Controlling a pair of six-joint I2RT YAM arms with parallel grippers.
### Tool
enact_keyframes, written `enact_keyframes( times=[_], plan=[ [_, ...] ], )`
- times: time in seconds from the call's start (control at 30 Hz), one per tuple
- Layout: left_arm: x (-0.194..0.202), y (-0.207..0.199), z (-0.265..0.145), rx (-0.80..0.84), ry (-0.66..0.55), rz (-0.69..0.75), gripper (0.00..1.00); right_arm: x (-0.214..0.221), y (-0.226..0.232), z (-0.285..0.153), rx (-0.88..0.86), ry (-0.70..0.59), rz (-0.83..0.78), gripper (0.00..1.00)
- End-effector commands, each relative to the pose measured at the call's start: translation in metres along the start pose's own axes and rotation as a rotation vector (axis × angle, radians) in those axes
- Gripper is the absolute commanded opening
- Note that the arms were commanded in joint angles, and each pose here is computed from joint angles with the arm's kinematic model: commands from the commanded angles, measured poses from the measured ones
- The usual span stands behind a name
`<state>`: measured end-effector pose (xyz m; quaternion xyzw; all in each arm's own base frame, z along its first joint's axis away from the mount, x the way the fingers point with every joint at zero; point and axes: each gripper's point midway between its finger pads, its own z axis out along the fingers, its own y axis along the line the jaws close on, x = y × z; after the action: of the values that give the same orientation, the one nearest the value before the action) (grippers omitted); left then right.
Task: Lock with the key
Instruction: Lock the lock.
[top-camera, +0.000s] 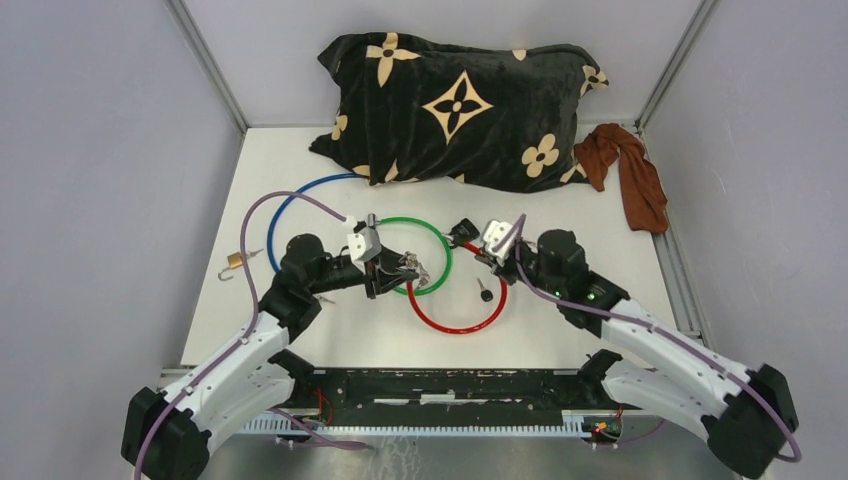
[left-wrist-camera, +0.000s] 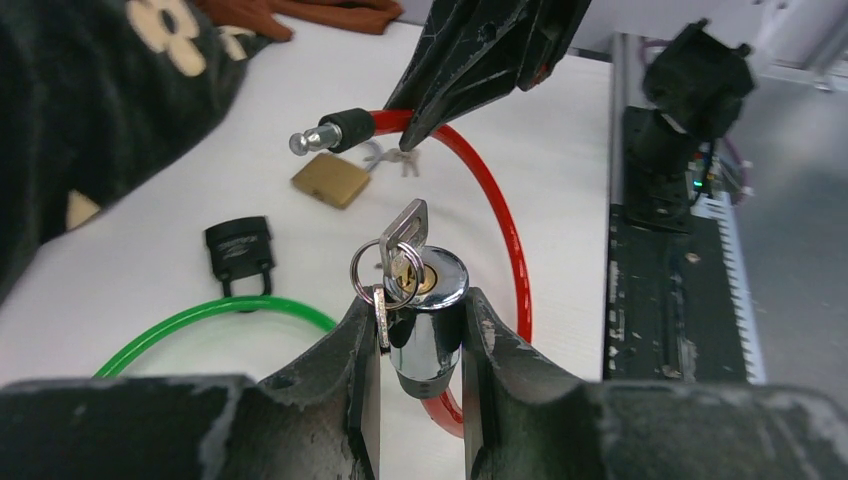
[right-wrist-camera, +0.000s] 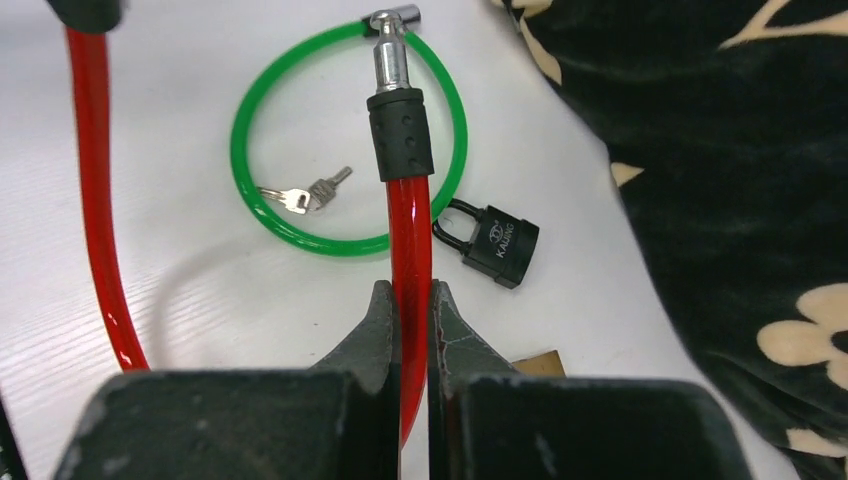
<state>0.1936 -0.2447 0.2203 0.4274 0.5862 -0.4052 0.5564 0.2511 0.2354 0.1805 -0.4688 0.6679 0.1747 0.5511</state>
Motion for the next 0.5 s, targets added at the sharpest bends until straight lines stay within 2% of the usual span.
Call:
enact_keyframes(
  times=[0.0,0.1,0.33,0.47],
  plan=[
    [-0.038,-0.035,0.003,0.253,-0.083,0.060,0.02,-0.025,0.022,-0.028,-0.040,-0.157,-0.029,0.00],
    [-0.038,-0.040,0.006,0.310,-0.075,0.075,0.02,-0.023,0.034,-0.038,-0.064,-0.183,-0.017,0.00],
    [-0.038,-0.034,0.013,0.313,-0.044,0.127,0.02,-0.022,0.060,-0.043,-0.142,-0.209,-0.020,0.00],
    [-0.031,-0.034,0.014,0.329,-0.014,0.286,0.02,-0.020,0.064,-0.045,-0.155,-0.213,-0.034,0.00]
  ],
)
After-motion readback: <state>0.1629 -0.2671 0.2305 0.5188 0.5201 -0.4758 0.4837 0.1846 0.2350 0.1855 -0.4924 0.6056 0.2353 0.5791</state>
